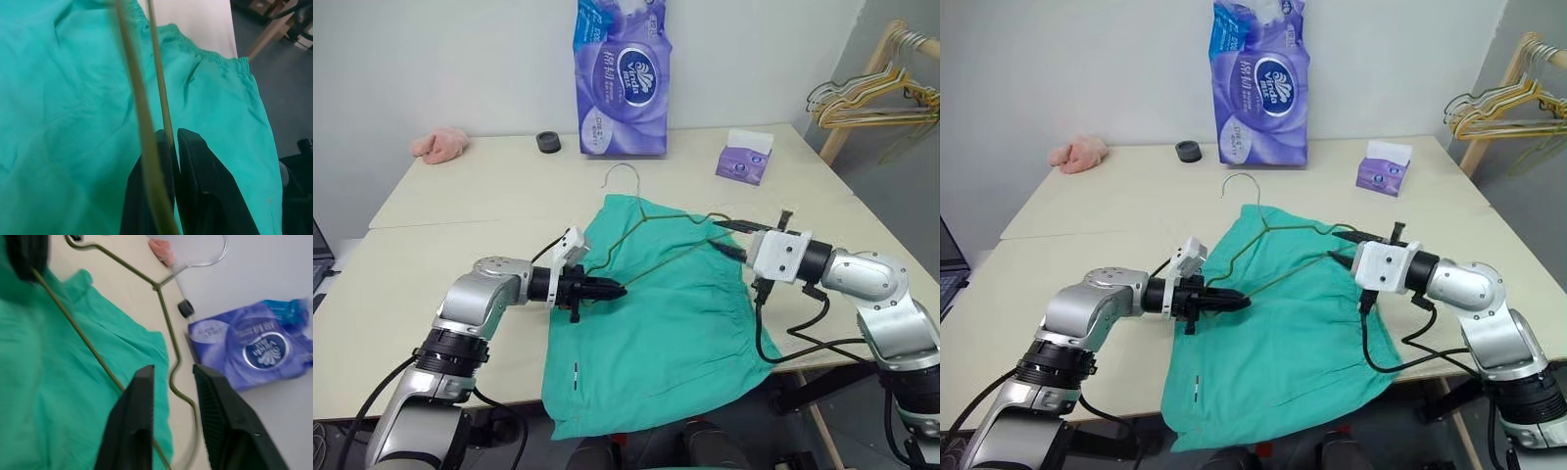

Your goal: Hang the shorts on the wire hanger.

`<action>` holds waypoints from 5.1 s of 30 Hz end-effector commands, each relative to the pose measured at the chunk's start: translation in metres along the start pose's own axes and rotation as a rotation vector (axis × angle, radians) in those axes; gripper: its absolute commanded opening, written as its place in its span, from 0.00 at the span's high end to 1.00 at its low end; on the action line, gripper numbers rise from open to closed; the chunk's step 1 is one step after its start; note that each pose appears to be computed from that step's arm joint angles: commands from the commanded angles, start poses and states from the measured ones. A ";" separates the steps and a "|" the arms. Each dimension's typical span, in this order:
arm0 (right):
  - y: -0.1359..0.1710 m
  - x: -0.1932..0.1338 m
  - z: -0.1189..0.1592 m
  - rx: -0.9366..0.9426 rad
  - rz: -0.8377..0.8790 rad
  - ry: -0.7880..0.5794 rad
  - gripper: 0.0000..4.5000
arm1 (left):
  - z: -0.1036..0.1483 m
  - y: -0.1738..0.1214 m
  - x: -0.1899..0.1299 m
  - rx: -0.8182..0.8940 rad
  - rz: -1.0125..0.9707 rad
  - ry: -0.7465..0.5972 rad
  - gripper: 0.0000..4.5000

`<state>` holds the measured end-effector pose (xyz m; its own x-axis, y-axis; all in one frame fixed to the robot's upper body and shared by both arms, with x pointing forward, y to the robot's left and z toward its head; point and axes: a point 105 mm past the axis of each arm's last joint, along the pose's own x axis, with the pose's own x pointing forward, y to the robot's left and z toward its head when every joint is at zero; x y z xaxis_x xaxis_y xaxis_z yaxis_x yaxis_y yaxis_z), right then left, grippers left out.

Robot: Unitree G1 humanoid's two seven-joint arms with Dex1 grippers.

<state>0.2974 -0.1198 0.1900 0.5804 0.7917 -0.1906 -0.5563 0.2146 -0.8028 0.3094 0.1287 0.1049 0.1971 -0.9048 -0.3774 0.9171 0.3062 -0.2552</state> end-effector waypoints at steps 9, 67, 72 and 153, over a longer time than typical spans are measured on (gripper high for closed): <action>-0.018 -0.037 -0.015 0.288 0.120 0.218 0.15 | -0.003 -0.014 -0.001 0.286 -0.037 0.139 1.00; 0.052 -0.126 -0.101 0.980 0.071 0.585 1.00 | 0.045 0.043 -0.034 0.279 0.309 -0.160 0.35; 0.079 -0.155 -0.102 1.165 -0.090 0.611 1.00 | 0.028 0.014 -0.005 0.253 0.155 -0.131 0.35; 0.051 -0.046 -0.031 0.870 0.319 0.357 1.00 | 0.115 0.000 -0.024 0.556 -0.066 -0.092 0.00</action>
<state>0.2598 -0.1712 0.1254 0.3867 0.6847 -0.6178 -0.8377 0.5409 0.0751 0.3496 0.1208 0.2095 0.1873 -0.9486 -0.2550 0.9722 0.1419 0.1864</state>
